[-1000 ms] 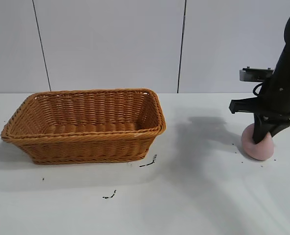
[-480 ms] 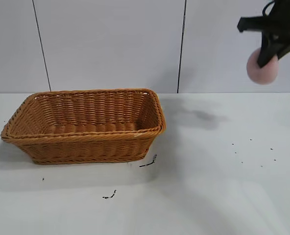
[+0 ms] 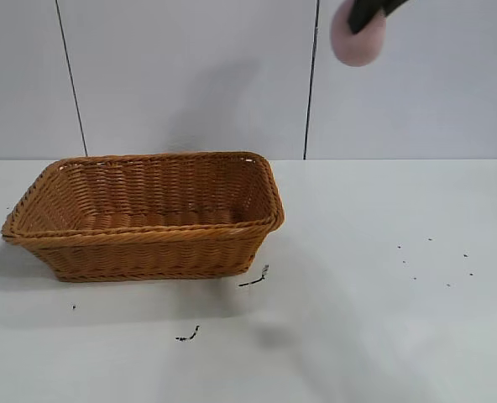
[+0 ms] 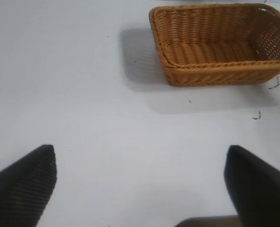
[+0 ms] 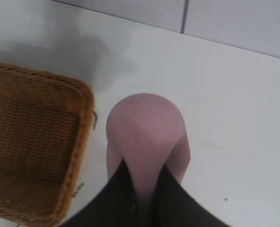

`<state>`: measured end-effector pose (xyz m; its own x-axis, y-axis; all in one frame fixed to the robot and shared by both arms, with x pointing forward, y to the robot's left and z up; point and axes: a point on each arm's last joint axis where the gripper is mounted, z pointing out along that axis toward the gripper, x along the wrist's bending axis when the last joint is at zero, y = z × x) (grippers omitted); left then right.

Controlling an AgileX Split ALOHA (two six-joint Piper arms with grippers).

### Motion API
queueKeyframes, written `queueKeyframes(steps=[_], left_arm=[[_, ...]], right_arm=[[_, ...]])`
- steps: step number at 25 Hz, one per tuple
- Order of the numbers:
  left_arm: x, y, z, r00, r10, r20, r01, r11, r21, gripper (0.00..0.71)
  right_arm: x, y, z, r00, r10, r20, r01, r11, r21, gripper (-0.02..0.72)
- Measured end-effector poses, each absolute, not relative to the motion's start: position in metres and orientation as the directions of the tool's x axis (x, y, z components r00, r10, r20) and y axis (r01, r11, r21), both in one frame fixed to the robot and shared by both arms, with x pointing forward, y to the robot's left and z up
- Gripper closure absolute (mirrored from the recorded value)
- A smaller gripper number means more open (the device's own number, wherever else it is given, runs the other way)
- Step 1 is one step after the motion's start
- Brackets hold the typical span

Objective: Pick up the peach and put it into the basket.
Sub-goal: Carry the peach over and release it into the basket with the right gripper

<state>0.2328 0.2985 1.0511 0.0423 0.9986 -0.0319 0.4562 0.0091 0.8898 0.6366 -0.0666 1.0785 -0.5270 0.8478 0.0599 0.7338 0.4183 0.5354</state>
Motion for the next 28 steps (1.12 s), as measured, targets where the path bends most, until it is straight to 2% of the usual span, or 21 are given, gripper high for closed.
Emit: queueKeyframes(steps=[7,12,15,16,17,19,21,23,25,28], left_arm=[[0.233,0.298,1.051,0.042,0.999,-0.032,0.456,0.009,0.890,0.017],[0.233,0.298,1.051,0.042,0.999,-0.032,0.456,0.009,0.890,0.017],[0.233,0.298,1.051,0.042,0.999,-0.032,0.456,0.009,0.890,0.017],[0.233,0.298,1.051,0.042,0.999,-0.032,0.456,0.009,0.890,0.017],[0.233,0.298,1.051,0.042,0.999,-0.032,0.456,0.009,0.890,0.017],[0.233,0.298,1.051,0.042,0.999,-0.032,0.456,0.009,0.890,0.017],[0.233,0.298,1.051,0.042,0.999,-0.032,0.456,0.009,0.890,0.017],[0.233,0.298,1.051,0.042,0.999,-0.032,0.456,0.009,0.890,0.017],[0.233,0.298,1.051,0.042,0.999,-0.032,0.456,0.009,0.890,0.017],[0.233,0.298,1.051,0.042,0.999,-0.032,0.456,0.009,0.890,0.017]], right_arm=[[0.639,-0.005,1.001,-0.604,0.795,0.062,0.707,0.498,0.503,0.692],[0.652,0.007,0.947,-0.604,0.795,0.052,0.704,0.502,0.503,0.692],[0.655,0.009,0.932,-0.603,0.796,0.050,0.707,0.504,0.497,0.688],[0.655,0.009,0.929,-0.603,0.796,0.050,0.708,0.505,0.493,0.667],[0.655,0.009,0.929,-0.603,0.796,0.050,0.709,0.505,0.492,0.625],[0.655,0.009,0.929,-0.603,0.796,0.050,0.708,0.505,0.493,0.479],[0.655,0.009,0.930,-0.603,0.796,0.050,0.708,0.505,0.494,0.249],[0.657,0.011,0.937,-0.605,0.795,0.051,0.704,0.504,0.500,0.101],[0.659,0.012,0.949,-0.607,0.793,0.052,0.702,0.505,0.503,0.042],[0.661,0.015,0.979,-0.610,0.791,0.055,0.693,0.498,0.522,0.017]])
